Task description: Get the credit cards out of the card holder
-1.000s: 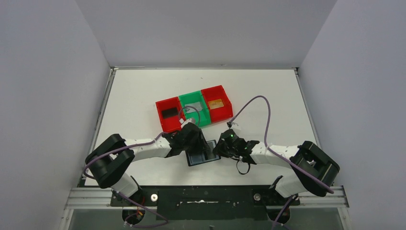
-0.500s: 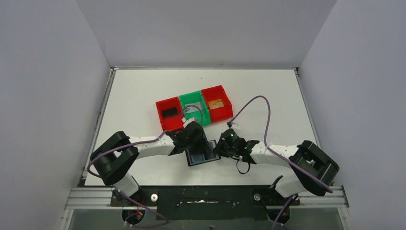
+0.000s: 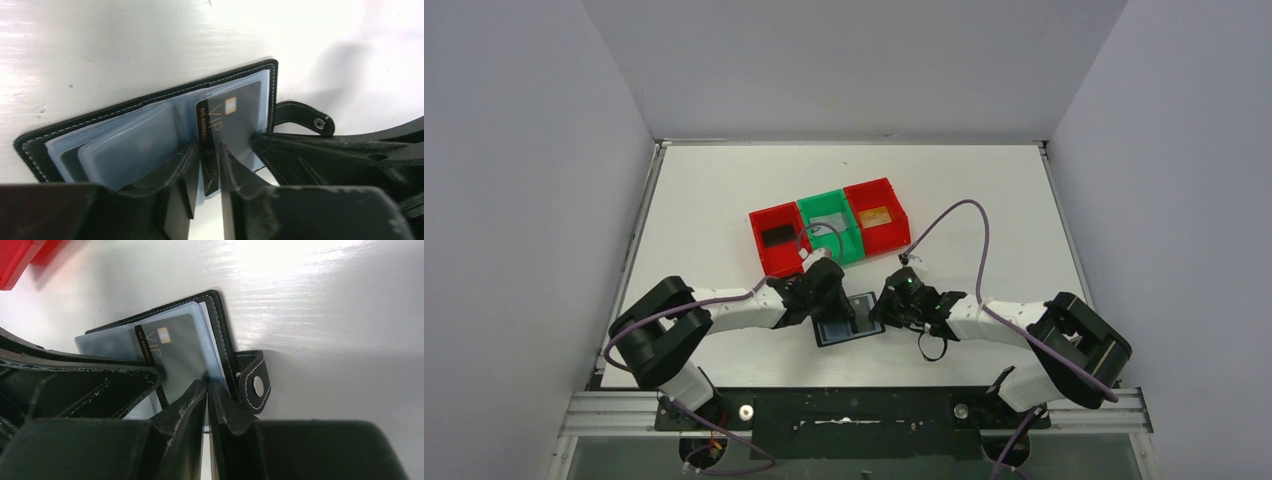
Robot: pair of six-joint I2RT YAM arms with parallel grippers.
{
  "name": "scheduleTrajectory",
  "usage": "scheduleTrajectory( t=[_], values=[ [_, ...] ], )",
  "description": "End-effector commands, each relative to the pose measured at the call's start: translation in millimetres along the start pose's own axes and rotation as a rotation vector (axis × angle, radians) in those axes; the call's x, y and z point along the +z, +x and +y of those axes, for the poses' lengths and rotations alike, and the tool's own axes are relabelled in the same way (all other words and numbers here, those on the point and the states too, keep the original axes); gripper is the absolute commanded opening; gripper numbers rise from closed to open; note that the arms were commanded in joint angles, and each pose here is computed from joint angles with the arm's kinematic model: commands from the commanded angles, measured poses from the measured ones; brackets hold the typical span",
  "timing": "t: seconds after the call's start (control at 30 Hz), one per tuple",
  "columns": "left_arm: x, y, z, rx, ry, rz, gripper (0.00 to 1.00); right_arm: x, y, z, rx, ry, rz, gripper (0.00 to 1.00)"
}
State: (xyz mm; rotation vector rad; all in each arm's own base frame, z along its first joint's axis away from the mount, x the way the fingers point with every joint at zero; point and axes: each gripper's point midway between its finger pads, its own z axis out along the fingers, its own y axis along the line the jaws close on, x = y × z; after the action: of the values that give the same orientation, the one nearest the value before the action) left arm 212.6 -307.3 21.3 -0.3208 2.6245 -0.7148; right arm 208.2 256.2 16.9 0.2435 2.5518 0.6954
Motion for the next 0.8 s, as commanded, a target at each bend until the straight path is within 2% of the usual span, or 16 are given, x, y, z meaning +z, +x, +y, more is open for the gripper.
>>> scheduleTrajectory(
  t=[0.0,0.23,0.77],
  values=[
    [-0.7,6.5,2.4,0.004,0.026,0.0,0.17,9.6,9.1,-23.5,-0.011,0.086,0.025,0.11],
    [-5.6,4.3,-3.8,-0.003,0.068,-0.009,0.0,10.3,9.3,-24.7,-0.008,0.09,0.028,0.11],
    [-20.6,5.9,4.2,-0.023,0.131,-0.011,0.0,9.3,6.5,-24.2,-0.006,0.093,0.02,0.2]
  ],
)
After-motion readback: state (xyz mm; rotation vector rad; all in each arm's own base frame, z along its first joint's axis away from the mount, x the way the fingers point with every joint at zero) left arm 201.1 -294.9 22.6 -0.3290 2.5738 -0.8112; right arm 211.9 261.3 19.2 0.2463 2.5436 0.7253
